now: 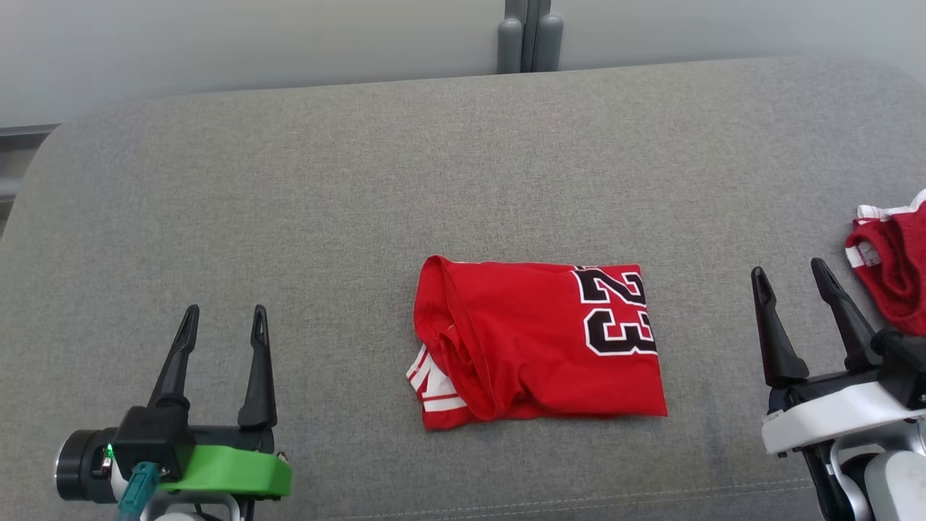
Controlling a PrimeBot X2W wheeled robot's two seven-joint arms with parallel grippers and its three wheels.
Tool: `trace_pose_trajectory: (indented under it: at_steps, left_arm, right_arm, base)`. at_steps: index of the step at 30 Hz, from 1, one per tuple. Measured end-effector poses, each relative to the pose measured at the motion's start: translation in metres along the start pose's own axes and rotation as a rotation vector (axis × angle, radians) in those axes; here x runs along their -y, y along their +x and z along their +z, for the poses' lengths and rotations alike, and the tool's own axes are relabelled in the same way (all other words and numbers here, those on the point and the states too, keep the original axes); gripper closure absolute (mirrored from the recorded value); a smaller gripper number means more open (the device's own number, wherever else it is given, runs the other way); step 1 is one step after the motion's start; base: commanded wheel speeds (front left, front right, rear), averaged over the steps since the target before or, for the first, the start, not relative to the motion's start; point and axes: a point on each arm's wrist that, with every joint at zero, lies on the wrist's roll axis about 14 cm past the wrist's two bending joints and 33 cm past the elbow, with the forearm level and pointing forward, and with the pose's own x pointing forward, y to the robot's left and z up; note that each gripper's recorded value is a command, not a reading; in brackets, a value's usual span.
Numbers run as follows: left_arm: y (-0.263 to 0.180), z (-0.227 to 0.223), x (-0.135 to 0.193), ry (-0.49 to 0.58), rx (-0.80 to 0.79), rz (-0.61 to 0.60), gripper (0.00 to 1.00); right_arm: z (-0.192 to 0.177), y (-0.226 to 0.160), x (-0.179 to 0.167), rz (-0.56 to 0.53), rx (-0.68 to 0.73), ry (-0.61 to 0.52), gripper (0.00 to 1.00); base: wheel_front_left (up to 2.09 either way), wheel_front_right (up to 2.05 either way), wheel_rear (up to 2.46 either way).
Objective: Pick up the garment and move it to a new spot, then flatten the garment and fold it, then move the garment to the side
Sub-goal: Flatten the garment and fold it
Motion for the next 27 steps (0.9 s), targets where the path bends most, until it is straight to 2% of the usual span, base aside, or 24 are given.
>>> trace_pose_trajectory:
  at_steps: [15,16,17,22,27]
  left_arm:
    - [-0.004,0.002,-0.002,0.001,-0.003,0.005,0.0]
    - [-0.004,0.001,-0.002,0.001,-0.005,0.005,0.0]
    - [-0.003,0.001,-0.002,0.002,-0.006,0.007,0.0]
    - [-0.002,0.0,-0.006,0.003,-0.006,0.017,0.0]
    - [-0.001,-0.002,-0.011,0.001,-0.009,0.036,0.0]
  right_arm:
    - [-0.003,-0.005,-0.005,0.014,-0.037,-0.012,0.0]
    - [-0.005,-0.004,-0.008,0.021,-0.044,-0.01,0.56]
    - [-0.007,-0.004,-0.011,0.031,-0.051,-0.006,1.0]
    - [-0.029,0.001,-0.044,0.127,-0.124,0.035,1.0]
    - [-0.062,0.005,-0.106,0.301,-0.209,0.106,1.0]
  base:
    - [0.0,0.0,0.0]
    - [0.0,0.0,0.0]
    - [0.0,0.0,0.0]
    - [0.0,0.0,0.0]
    - [0.0,0.0,0.0]
